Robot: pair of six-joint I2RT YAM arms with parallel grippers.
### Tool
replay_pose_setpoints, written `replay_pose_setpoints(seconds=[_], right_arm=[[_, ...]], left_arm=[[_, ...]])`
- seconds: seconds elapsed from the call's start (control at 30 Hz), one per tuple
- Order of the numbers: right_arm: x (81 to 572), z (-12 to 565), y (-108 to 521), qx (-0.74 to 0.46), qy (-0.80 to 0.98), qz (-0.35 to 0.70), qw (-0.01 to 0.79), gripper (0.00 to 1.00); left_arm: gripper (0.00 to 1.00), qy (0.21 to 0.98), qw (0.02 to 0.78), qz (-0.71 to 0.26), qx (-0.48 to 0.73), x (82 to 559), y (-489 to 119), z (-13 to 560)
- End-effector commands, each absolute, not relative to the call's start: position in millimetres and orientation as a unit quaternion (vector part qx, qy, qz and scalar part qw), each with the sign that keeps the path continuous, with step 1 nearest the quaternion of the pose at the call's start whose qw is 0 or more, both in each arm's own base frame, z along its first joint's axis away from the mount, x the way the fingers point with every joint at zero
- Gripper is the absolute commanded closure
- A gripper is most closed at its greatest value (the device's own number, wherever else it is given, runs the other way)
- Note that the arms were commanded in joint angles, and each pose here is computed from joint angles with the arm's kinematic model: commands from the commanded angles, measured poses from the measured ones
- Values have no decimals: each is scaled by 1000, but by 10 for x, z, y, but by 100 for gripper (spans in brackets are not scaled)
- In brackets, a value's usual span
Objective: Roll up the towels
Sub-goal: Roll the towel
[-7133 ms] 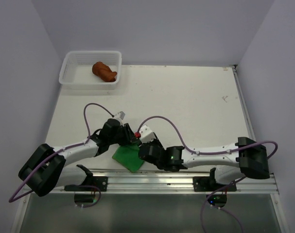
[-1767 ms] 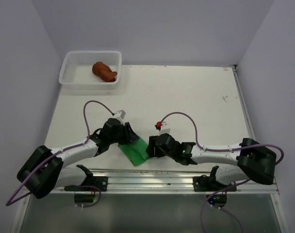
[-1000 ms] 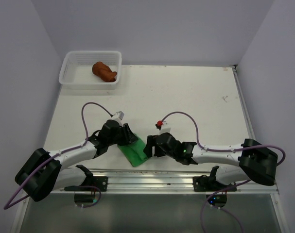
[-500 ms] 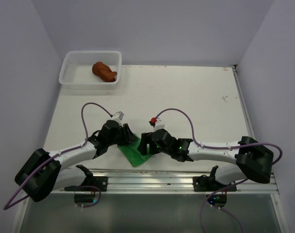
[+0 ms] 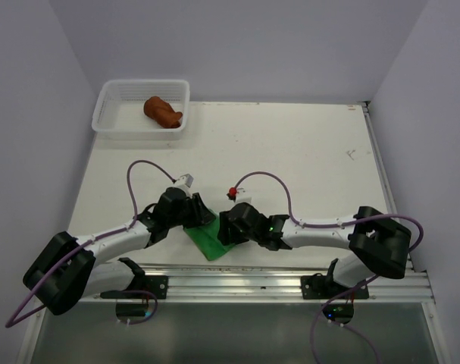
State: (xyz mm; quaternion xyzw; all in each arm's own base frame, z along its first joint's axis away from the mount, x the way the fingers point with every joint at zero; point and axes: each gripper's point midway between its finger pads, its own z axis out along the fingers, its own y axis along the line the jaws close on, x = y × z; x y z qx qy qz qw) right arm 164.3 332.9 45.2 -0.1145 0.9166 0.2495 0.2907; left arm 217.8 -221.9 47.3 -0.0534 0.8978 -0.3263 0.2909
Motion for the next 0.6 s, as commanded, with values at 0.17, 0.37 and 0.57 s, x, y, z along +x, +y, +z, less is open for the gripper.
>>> replay_pose_setpoints(seconds=[0.17, 0.37, 0.57], right_arm=[[1557, 496, 3409, -167, 906, 237, 310, 66], [1578, 567, 3327, -197, 887, 168, 383, 74], [1670, 591, 3244, -201, 873, 106, 431, 80]], left_arm=[[56, 919, 268, -287, -45, 2151, -2170, 353], [54, 907, 301, -293, -32, 2461, -2312, 682], [54, 905, 304, -297, -27, 2616, -2365, 881]])
